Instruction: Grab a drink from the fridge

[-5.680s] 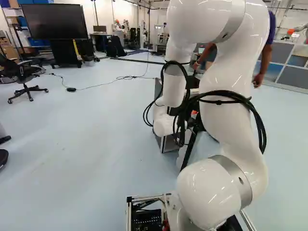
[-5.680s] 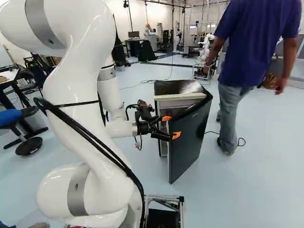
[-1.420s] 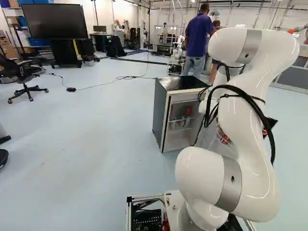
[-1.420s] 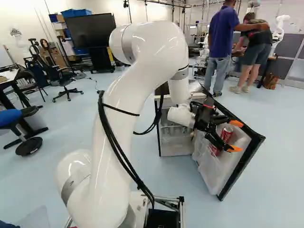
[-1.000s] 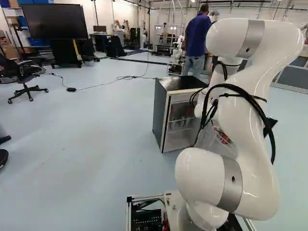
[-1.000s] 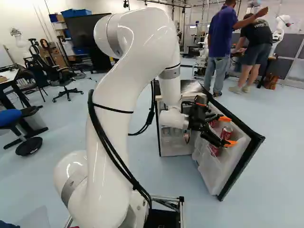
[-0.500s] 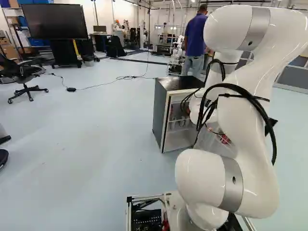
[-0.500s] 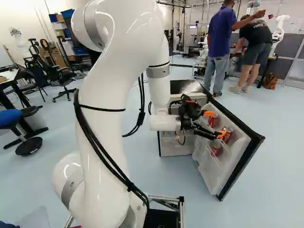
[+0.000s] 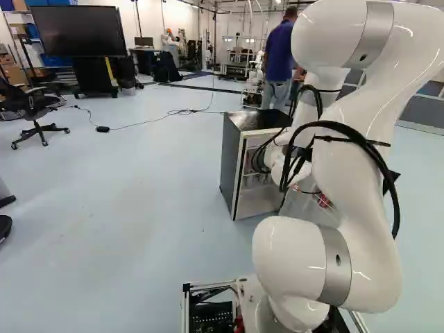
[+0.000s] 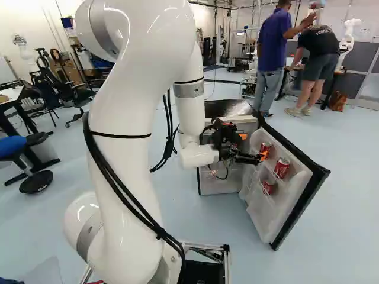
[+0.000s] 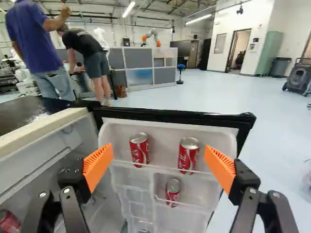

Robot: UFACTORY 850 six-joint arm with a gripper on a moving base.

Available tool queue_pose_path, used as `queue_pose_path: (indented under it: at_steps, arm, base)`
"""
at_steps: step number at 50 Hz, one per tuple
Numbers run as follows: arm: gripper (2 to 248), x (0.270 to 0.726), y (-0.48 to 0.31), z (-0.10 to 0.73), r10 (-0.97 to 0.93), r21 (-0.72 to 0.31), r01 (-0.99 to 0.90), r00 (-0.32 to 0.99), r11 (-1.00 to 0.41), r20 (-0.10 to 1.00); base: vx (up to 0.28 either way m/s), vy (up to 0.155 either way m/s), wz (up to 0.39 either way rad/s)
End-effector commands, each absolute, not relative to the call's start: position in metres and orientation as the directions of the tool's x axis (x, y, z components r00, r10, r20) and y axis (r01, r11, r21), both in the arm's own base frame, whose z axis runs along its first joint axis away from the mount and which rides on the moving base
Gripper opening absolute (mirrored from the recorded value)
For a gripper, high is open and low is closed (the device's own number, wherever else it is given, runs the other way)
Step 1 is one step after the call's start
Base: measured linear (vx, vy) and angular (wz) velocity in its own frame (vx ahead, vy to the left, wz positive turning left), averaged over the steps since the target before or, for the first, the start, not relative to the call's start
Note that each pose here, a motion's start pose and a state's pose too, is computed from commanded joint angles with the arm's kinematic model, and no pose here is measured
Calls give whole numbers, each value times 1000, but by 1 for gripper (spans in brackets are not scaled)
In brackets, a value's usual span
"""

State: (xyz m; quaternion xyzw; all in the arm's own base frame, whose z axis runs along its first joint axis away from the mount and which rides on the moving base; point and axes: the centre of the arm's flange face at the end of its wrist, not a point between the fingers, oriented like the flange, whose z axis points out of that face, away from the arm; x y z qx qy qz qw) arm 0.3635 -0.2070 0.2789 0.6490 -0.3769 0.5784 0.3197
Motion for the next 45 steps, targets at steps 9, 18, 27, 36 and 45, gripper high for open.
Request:
queue_pose_path:
  at_steps: [9,18,27,36,45]
  arm:
    - [247,371,-202,269,-119,-8,-807,78,-590,990]
    - [247,378,-197,259,-118,3,-748,108,-664,987]
    - [247,384,-191,249,-115,9,-681,136,-732,984]
    - [247,390,-185,240,-111,12,-609,163,-793,980]
    - [247,395,-178,229,-105,11,-530,188,-848,976]
  base:
    - [0,0,0]
    - [0,0,0]
    - [0,0,0]
    - [0,0,0]
    - [0,0,0]
